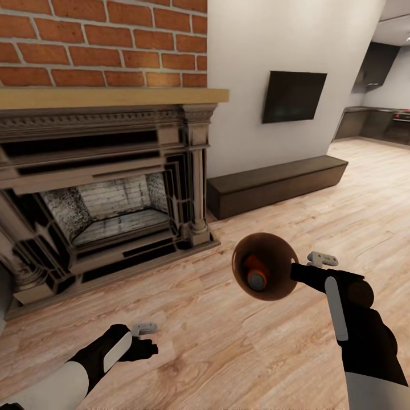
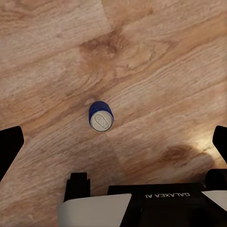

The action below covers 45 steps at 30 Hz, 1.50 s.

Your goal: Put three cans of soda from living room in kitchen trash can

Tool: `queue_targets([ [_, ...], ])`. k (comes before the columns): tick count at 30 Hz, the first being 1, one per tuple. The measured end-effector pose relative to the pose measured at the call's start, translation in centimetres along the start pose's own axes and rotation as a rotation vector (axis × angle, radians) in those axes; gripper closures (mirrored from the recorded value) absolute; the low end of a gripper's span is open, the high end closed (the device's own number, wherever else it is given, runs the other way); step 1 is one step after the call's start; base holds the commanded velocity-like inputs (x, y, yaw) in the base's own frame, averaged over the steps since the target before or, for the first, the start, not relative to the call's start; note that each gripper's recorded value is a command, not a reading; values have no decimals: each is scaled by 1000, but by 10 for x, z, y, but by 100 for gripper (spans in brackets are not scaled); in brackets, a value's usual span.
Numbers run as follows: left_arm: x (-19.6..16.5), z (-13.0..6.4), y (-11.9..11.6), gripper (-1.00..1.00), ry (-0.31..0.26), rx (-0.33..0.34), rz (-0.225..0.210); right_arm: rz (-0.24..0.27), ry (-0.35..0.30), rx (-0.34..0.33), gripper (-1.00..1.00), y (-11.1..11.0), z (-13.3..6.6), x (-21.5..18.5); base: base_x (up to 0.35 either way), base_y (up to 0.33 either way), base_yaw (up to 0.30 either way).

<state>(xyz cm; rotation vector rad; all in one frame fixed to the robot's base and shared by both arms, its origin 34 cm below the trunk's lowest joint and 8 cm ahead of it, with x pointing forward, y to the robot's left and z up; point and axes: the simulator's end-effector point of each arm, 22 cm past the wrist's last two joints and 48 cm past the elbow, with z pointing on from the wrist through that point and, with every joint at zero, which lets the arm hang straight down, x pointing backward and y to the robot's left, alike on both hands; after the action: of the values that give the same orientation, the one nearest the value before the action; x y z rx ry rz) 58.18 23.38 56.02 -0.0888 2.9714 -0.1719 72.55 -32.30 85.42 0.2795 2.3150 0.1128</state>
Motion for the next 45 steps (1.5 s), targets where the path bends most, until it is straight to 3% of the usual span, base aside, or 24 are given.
queue_targets([
  [30, 22, 60, -1, -100, 35, 8, 1, 1, 24, 6, 100, -12, 43, 48, 0, 0, 0],
  [41, 32, 86, 4, -100, 46, 2, -7, 1, 42, 11, 100, -18, 63, 71, 0, 0, 0],
  [45, 48, 100, 17, -100, 77, -19, -21, 1, 48, 12, 100, -20, 70, 80, 0, 0, 0],
])
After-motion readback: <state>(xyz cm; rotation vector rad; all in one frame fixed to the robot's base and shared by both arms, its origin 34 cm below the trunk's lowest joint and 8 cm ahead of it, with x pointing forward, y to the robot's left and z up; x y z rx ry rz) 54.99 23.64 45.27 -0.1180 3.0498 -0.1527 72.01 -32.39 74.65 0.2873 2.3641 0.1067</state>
